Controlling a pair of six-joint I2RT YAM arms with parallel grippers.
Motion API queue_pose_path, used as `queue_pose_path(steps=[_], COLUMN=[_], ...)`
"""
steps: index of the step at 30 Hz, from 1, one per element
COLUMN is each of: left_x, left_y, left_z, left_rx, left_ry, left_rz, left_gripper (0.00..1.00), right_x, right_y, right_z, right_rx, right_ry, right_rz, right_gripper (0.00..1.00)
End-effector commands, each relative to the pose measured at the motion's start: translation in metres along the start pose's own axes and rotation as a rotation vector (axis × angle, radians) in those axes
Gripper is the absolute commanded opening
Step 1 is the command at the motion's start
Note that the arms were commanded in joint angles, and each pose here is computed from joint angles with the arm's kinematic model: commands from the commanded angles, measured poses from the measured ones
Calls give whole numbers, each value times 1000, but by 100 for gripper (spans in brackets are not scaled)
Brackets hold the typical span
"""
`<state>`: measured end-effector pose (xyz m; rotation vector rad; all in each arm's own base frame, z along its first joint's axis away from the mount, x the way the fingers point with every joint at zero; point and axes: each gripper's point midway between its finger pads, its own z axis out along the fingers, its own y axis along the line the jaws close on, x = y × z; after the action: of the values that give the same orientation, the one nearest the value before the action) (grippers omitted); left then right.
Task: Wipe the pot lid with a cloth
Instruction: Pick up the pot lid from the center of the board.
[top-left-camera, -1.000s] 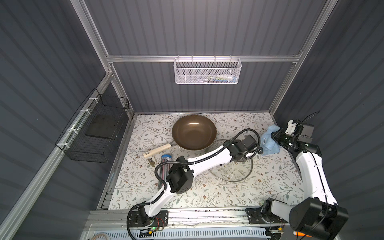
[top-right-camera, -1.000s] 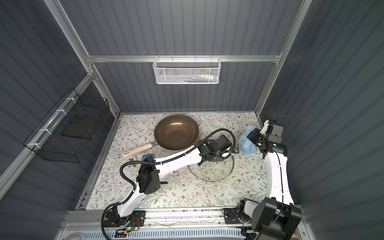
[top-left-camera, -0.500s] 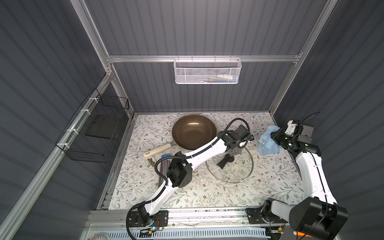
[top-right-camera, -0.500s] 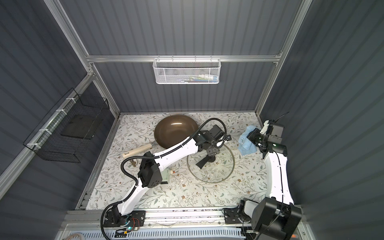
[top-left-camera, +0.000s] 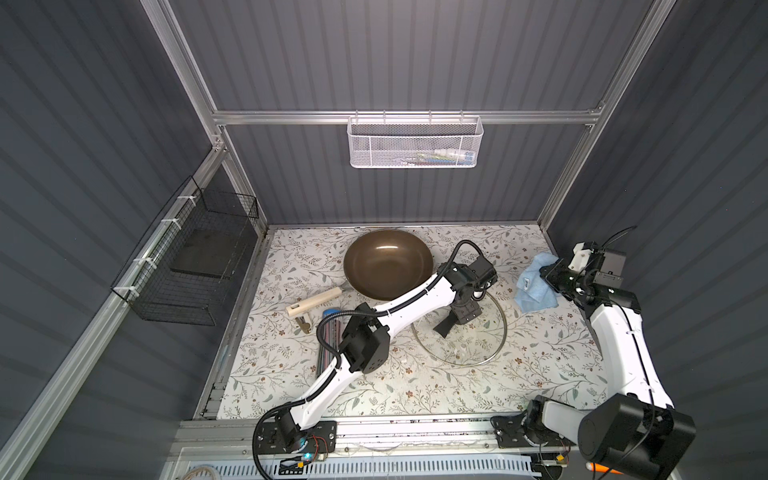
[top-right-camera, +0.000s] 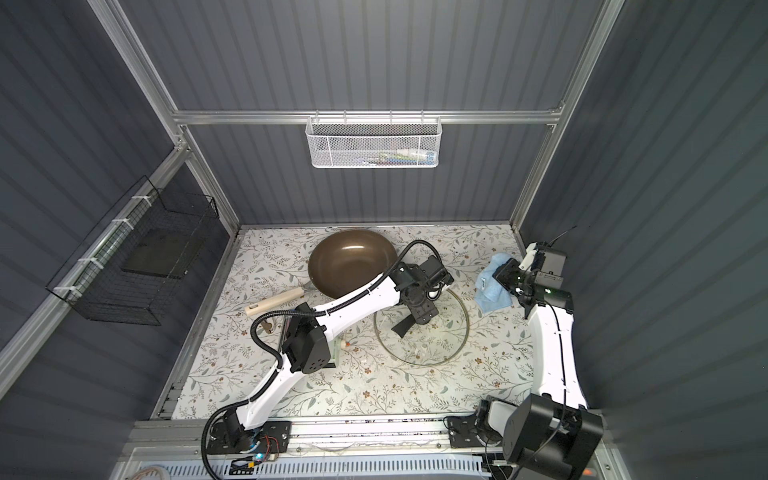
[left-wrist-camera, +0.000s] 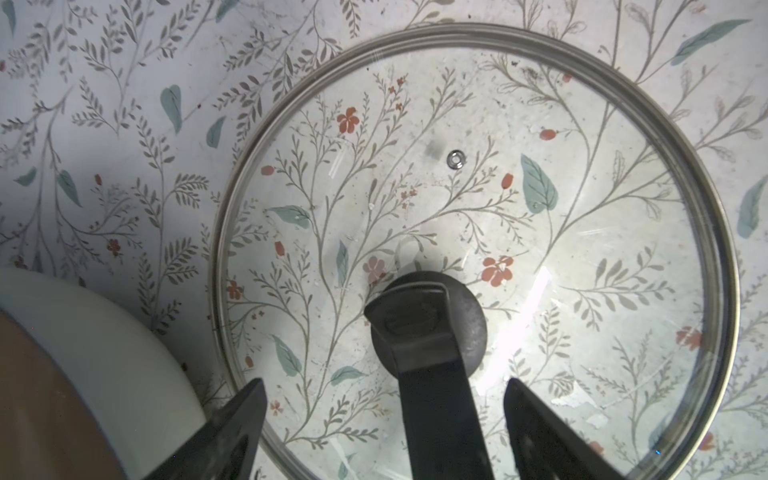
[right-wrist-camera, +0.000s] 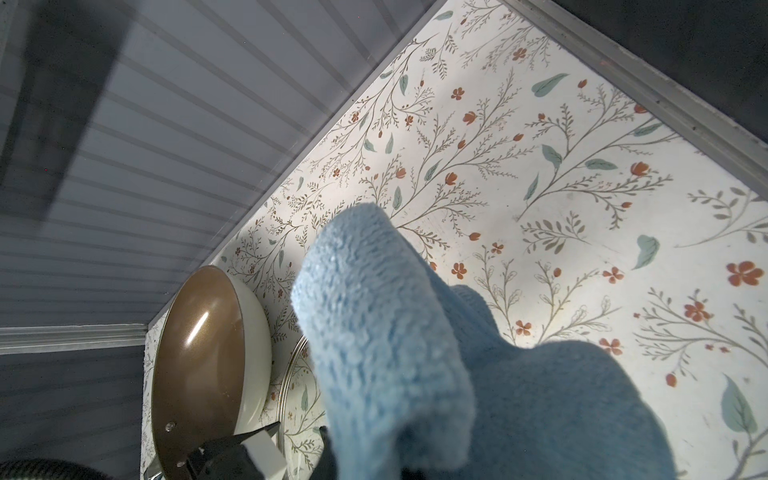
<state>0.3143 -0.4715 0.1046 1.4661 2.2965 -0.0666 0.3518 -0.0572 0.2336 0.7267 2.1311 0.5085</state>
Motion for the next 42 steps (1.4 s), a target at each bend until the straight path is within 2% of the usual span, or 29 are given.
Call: queue_pose_path(steps=[1,8,15,22,28,32,35,37,40,42], left_x=[15,26,37,57,53,49,41,32,12,-6], left_y=[8,3,-15,-31,-31,-29,-22,-18,-9,-9], left_z=[15,29,32,43,46,44,37,29,7,-17], left_rx=[-8,25,118,162,160,152,123,104,67,50], left_ry=[62,102,149,220,208,193,162,123,45,-35], left_rz=[-79,-103,-132,-141,-145,-142,-142,-142,-124,-63], left_gripper=[88,86,73,66,43,20,10,0,0,0], right_x=[4,9,15,19,19,22,22,21,19,12], right_y=[2,0,2,1,2,0,2,4,8,18], right_z=[0,3,8,11,13,16,18,19,20,19], right_rx=[-21,-28,-48,-49,-50,-47,-52,-55,-69,-103], right_ry=[4,22,46,57,61,73,76,76,80,85], right_rz=[12,17,30,31,30,35,36,35,28,1], right_gripper=[0,0,0,0,0,0,0,0,0,0])
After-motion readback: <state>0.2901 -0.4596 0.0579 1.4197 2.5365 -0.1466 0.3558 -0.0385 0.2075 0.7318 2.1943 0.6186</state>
